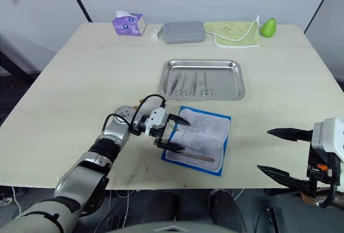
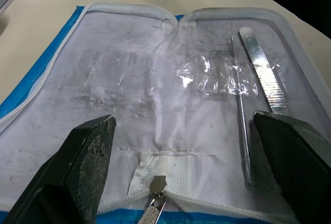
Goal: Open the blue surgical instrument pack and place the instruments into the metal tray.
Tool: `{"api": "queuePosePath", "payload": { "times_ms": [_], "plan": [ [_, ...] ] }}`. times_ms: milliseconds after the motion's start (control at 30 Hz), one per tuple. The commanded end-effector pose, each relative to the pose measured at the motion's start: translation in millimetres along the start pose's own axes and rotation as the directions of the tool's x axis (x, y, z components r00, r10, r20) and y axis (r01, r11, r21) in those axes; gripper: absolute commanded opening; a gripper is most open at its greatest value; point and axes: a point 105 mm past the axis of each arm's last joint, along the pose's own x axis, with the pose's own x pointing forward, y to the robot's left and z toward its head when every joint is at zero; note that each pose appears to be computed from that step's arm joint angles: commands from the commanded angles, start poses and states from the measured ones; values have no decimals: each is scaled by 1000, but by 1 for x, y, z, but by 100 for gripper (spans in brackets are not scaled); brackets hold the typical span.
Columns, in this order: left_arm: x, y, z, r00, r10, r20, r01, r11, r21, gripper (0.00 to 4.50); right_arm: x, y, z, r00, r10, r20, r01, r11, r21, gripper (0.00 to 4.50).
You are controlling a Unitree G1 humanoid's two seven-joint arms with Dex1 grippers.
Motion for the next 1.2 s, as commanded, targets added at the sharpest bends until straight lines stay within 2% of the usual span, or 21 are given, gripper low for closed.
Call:
{"api": "queuePosePath", "payload": {
  "times_ms": [33, 233, 267, 333, 367, 467, 800, 867, 900, 967, 1200],
  "plan": [
    [-2, -16, -27, 995, -50, -85, 42, 995, -86, 450, 17, 3, 3, 1000, -10, 6, 10, 999, -37, 444],
    [1, -18, -25, 996, -57, -74, 50, 995, -83, 450, 82, 7, -13, 999, 32, 18, -32, 999, -33, 444],
    [1, -18, -24, 996, -56, -72, 50, 995, -85, 450, 90, 6, -13, 999, 37, 20, -36, 999, -29, 394],
    [1, -18, -24, 995, -61, -78, 55, 995, -79, 450, 106, 3, -17, 999, 43, 8, -42, 998, -41, 340],
    [1, -17, -23, 995, -61, -79, 55, 995, -78, 450, 113, 1, -19, 999, 42, 1, -42, 998, -46, 281],
    [1, -15, -21, 995, -57, -78, 51, 996, -75, 450, 130, -2, -25, 999, 42, -14, -43, 998, -52, 281],
    [0, -14, -20, 995, -52, -82, 46, 996, -71, 450, 154, 5, -41, 992, 96, -79, -102, 992, -77, 281],
    [0, -15, -20, 995, -53, -82, 47, 996, -71, 450, 156, 7, -42, 992, 102, -80, -107, 992, -70, 229],
    [0, -16, -20, 995, -53, -82, 47, 996, -71, 450, 157, 8, -43, 991, 103, -84, -109, 991, -71, 223],
    [0, -16, -21, 995, -54, -84, 48, 996, -73, 450, 158, 8, -45, 991, 96, -93, -103, 992, -77, 135],
    [1, -15, -18, 995, -57, -84, 51, 996, -68, 450, 159, 12, -52, 987, 106, -118, -117, 989, -88, 135]
  ]
}}
